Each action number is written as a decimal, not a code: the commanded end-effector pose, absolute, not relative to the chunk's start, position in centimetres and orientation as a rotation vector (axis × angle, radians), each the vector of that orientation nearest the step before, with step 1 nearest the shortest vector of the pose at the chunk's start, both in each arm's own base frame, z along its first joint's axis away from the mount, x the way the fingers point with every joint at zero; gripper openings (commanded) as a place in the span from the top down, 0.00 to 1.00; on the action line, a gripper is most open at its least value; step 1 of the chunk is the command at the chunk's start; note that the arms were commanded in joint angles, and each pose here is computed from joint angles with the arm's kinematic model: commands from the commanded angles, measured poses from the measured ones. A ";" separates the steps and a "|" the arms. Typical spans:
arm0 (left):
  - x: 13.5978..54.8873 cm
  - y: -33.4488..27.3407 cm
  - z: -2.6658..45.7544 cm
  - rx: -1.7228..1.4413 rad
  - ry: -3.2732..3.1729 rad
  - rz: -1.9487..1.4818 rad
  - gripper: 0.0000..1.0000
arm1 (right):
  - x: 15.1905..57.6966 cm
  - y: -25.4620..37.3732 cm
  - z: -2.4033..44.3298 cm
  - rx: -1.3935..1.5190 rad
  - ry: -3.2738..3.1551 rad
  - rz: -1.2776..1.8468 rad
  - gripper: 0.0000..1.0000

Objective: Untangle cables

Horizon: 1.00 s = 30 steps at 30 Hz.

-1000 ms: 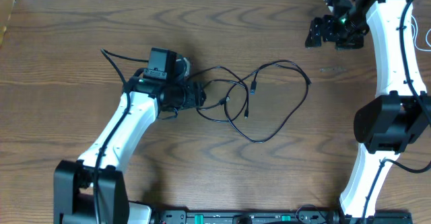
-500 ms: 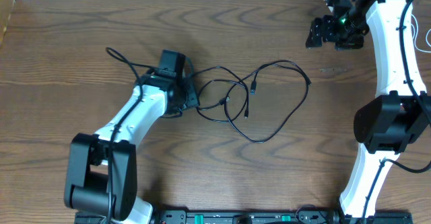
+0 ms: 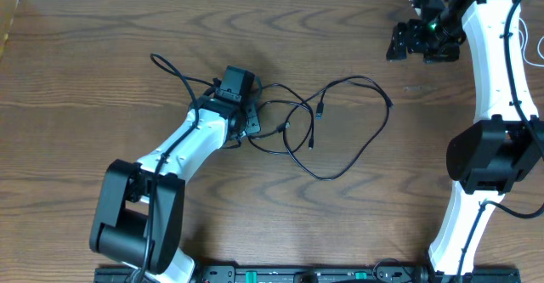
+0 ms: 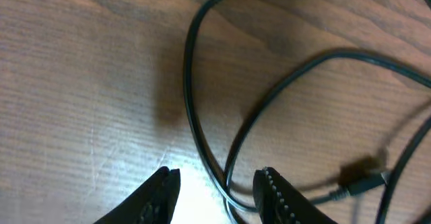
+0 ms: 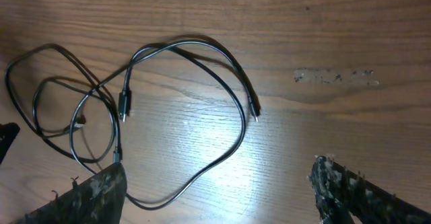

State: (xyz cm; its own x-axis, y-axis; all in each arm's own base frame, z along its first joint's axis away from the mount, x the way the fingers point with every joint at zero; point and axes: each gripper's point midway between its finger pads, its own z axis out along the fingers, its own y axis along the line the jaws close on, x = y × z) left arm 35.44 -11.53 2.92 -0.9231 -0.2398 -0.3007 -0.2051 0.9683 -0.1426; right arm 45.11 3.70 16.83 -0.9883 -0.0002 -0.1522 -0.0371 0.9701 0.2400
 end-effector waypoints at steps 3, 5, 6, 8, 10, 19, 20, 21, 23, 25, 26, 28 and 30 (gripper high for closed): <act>35.7 -11.2 1.2 -0.350 2.814 -0.096 0.60 | 45.0 3.7 16.9 -0.041 2.967 0.351 0.17; 35.6 -11.2 0.9 -0.349 2.821 -0.091 0.60 | 45.0 3.7 16.9 -0.040 2.967 0.351 0.17; 35.6 -11.2 0.8 -0.350 2.824 -0.089 0.60 | 45.0 3.7 16.9 -0.040 2.968 0.351 0.17; 35.5 -11.2 0.5 -0.350 2.833 -0.083 0.60 | 45.0 3.7 16.9 -0.040 2.967 0.352 0.17; 35.4 -11.1 0.0 -0.352 2.844 -0.075 0.61 | 45.0 3.7 16.9 -0.041 2.967 0.352 0.17; 34.9 -10.8 -0.9 -0.395 2.867 -0.047 0.67 | 45.1 3.8 16.9 -0.044 2.963 0.351 0.17; 34.7 -10.5 -1.1 -0.397 2.875 -0.023 0.68 | 45.2 3.8 17.0 -0.044 2.960 0.351 0.17; 34.4 -10.2 -1.3 -0.399 2.886 0.001 0.70 | 45.2 3.8 17.0 -0.044 2.960 0.351 0.17; 33.7 -9.9 -2.0 -0.401 2.920 0.035 0.78 | 45.2 3.8 17.0 -0.044 2.958 0.351 0.17; 32.8 -9.6 -2.4 -0.401 2.957 0.063 0.92 | 45.2 3.9 17.0 -0.046 2.960 0.352 0.17; 32.5 -9.5 -2.4 -0.375 2.972 0.073 0.93 | 45.1 3.9 17.0 -0.046 2.961 0.353 0.17; 32.4 -9.4 -2.0 -0.287 2.987 0.083 0.93 | 45.1 4.0 16.9 -0.049 2.962 0.354 0.19; 32.7 -9.3 -0.6 -0.231 2.976 0.076 0.93 | 45.0 4.5 17.0 -0.064 2.963 0.365 0.20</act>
